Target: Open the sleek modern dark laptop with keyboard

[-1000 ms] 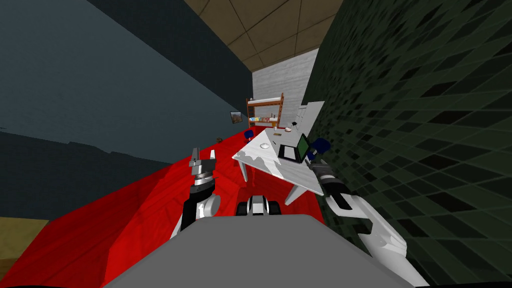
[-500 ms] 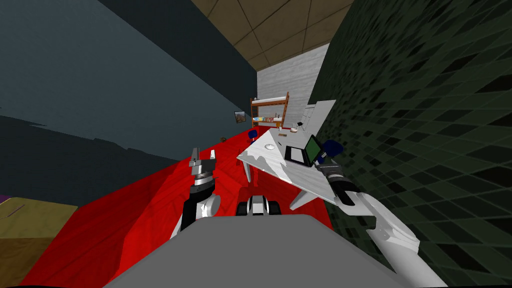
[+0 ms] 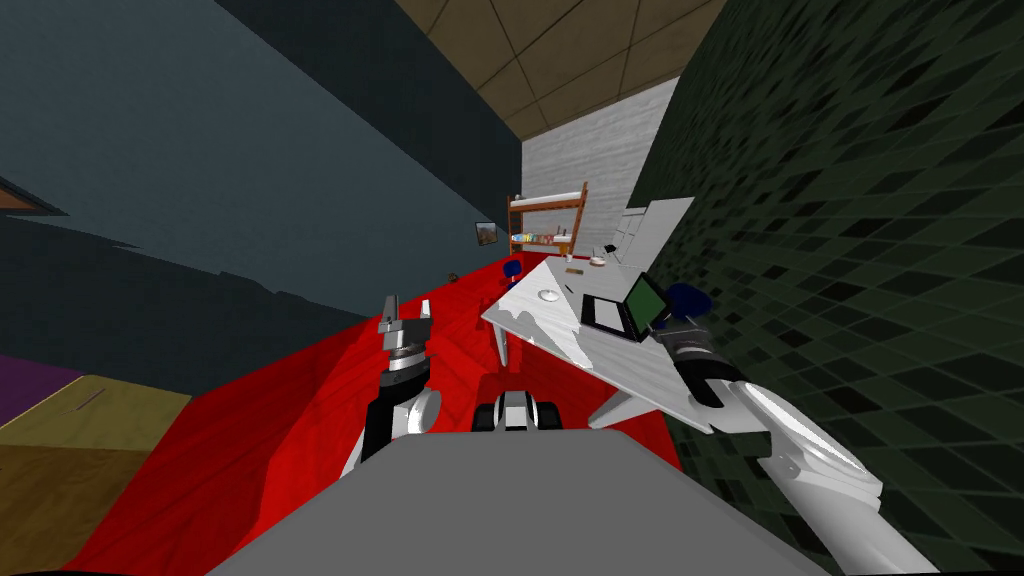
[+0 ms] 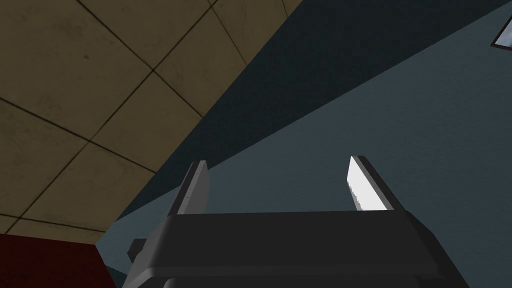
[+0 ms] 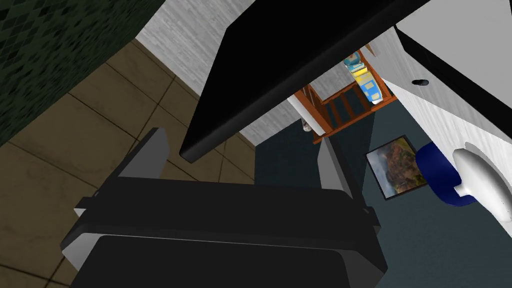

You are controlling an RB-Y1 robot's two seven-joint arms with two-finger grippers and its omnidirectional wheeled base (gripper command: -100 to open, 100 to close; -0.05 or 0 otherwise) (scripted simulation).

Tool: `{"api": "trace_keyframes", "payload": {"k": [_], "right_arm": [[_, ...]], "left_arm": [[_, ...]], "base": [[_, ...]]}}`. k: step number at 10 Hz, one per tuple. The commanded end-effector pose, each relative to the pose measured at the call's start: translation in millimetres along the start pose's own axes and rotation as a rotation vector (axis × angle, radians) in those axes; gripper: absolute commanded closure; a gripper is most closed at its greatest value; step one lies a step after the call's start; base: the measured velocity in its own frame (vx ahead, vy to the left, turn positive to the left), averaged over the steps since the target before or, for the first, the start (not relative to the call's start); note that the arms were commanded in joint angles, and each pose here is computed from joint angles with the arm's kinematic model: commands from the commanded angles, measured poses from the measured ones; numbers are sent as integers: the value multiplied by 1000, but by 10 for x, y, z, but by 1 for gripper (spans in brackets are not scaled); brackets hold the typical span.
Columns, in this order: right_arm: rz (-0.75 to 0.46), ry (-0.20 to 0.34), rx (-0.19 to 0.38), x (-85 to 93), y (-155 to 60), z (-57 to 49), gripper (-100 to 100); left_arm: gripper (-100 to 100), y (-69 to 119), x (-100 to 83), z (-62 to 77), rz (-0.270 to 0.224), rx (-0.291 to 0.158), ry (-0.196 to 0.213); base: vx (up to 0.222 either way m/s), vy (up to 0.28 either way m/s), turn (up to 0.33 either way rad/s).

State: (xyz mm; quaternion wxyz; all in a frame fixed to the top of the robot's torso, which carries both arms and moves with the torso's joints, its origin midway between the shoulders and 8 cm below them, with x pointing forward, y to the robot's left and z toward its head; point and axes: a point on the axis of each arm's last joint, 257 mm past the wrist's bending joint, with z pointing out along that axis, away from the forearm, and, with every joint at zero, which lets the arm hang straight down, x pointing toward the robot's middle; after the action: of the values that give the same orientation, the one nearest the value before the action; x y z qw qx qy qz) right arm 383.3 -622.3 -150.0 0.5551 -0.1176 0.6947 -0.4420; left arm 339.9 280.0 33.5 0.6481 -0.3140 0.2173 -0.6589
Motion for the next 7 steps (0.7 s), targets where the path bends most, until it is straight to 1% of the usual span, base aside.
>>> {"api": "trace_keyframes", "payload": {"k": [1, 2, 3, 4, 5, 6, 7], "right_arm": [[-115, 32, 42, 107, -242, 84, -100], [-171, 46, 63, 147, -370, 115, -100], [-136, 36, 51, 115, -277, 112, -100], [-145, 43, 57, 139, -385, 142, -100], [-144, 40, 54, 131, -337, 130, -100], [-144, 41, 55, 132, -346, 133, 100], [-224, 46, 56, 144, -346, 89, 100]], "left_arm": [[0, 0, 0, 0, 0, 0, 0], [0, 0, 0, 0, 0, 0, 0], [0, 0, 0, 0, 0, 0, 0], [0, 0, 0, 0, 0, 0, 0], [0, 0, 0, 0, 0, 0, 0], [0, 0, -1, 0, 0, 0, 0], [0, 0, -1, 0, 0, 0, 0]], "base": [[35, 44, 60], [40, 49, 65], [20, 23, 14], [58, -29, 34], [37, -22, 14], [7, -8, -19], [46, 24, 11]]}}
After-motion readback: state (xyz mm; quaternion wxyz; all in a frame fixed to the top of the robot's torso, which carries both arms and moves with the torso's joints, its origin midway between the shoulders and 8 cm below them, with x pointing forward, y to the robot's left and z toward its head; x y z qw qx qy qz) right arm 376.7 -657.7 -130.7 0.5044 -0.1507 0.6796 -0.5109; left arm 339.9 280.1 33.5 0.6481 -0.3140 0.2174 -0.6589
